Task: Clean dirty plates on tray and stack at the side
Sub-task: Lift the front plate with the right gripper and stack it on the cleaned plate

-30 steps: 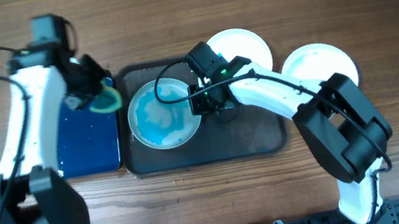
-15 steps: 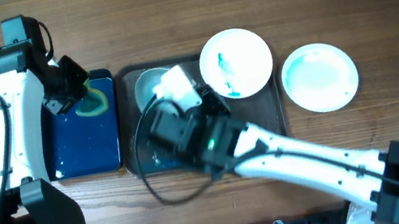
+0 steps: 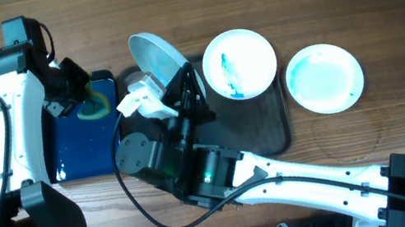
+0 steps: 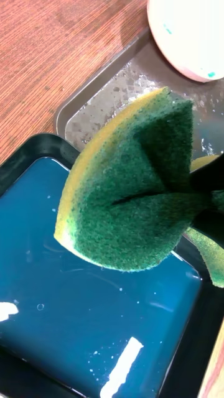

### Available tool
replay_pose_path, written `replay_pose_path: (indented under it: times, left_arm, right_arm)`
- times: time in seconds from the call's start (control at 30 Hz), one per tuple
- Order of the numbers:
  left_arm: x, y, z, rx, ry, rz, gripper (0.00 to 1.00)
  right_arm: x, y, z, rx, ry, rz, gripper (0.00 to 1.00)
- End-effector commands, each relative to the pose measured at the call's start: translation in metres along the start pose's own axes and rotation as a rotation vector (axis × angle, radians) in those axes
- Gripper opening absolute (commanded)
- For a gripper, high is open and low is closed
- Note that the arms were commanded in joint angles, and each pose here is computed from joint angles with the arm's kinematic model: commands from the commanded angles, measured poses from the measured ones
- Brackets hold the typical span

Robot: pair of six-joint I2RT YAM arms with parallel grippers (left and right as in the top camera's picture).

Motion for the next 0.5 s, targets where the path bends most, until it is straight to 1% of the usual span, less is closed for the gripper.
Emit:
replay_pose_path:
  times: [0.0, 0.17, 0.27, 0.37, 0.47]
  left_arm:
    - [-0.001, 0.006, -0.003, 0.024, -0.017, -0.012, 0.04]
    - [-0.001, 0.006, -0.003, 0.023, -0.017, -0.011, 0.04]
    - [0.001, 0.006, -0.005, 0.026, -0.024, -0.006, 0.04]
    - [0.004, 0.005, -0.011, 0.028, -0.043, -0.002, 0.04]
    - [0.008, 0.004, -0.017, 0.030, -0.063, 0.002, 0.04]
  right_arm:
    - [-0.007, 0.002, -0.014, 0.033, 0.035, 0.006, 0.04]
    - [0.017, -0.002, -0.001, 0.035, -0.001, 0.015, 0.04]
    - [0.037, -0.003, 0.016, -0.040, 0.022, 0.010, 0.04]
    - [0.062, -0.002, 0.037, -0.202, -0.008, 0.046, 0.04]
    - [0.073, -0.006, 0.045, -0.372, -0.096, 0.137, 0.04]
Point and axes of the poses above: each gripper's point midway between its finger pads, its own y axis back along the fingers, its own z axis along the line the jaws close on, x = y × z, the point moved 7 cm from there along y, back along the fingers, and after that the axes turned 3 degrees about -y, right-handed, at the moved point
